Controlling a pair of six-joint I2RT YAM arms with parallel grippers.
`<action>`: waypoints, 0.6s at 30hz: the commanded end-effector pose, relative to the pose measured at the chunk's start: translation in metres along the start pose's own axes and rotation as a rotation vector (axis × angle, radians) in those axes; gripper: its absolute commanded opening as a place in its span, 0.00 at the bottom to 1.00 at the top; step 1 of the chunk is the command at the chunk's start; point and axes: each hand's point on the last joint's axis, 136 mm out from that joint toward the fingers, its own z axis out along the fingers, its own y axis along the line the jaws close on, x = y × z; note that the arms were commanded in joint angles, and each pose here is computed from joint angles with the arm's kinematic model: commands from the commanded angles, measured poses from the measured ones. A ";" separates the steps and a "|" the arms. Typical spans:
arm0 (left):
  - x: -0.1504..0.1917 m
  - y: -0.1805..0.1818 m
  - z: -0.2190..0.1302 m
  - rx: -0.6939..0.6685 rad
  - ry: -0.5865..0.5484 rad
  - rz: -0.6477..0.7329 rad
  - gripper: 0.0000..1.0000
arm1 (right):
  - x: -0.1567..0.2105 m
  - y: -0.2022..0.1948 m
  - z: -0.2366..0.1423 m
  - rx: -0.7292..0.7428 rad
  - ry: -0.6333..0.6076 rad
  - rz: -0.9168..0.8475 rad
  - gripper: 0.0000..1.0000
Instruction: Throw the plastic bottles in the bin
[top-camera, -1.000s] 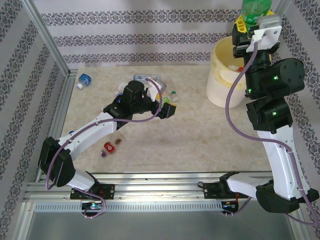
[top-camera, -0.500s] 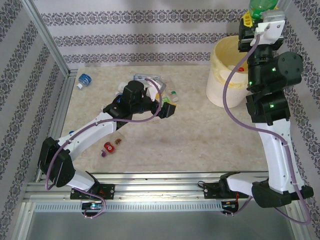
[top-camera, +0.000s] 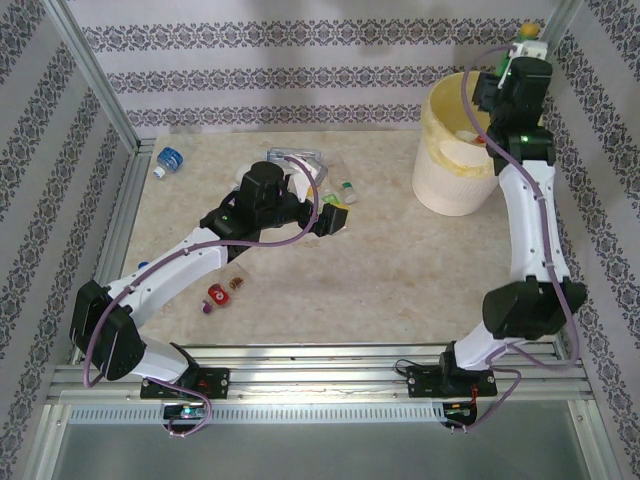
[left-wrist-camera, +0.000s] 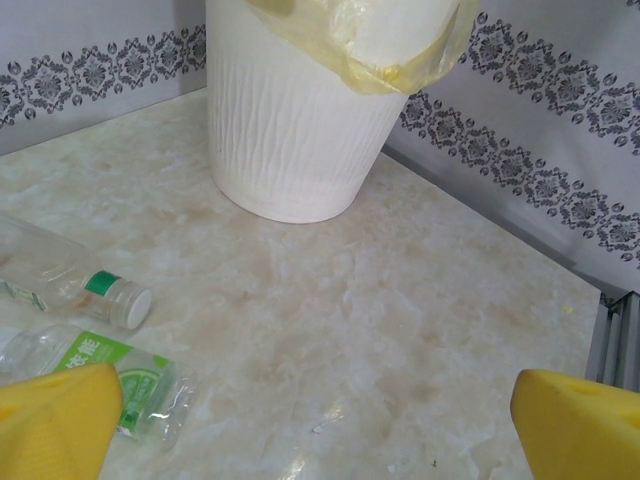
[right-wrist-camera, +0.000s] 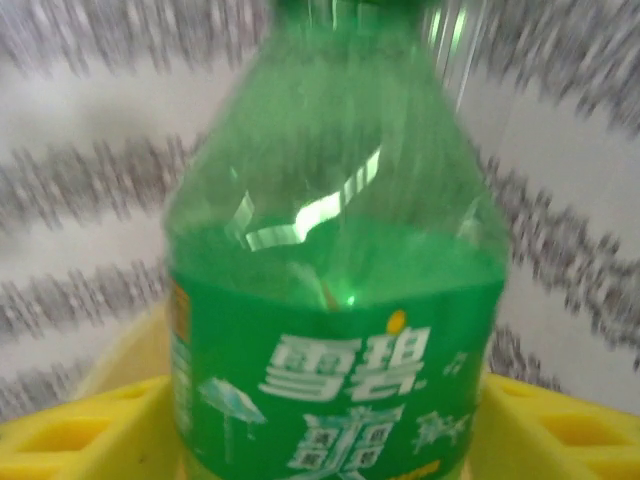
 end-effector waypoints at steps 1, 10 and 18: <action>-0.008 0.001 -0.011 -0.022 -0.016 0.021 1.00 | -0.005 -0.002 -0.032 -0.027 0.042 0.114 0.82; -0.011 0.000 -0.015 -0.024 -0.032 0.017 1.00 | -0.013 0.043 -0.079 -0.312 0.072 0.201 0.89; -0.014 0.000 -0.020 -0.035 -0.048 0.016 1.00 | 0.025 0.124 -0.120 -0.627 0.251 0.166 0.91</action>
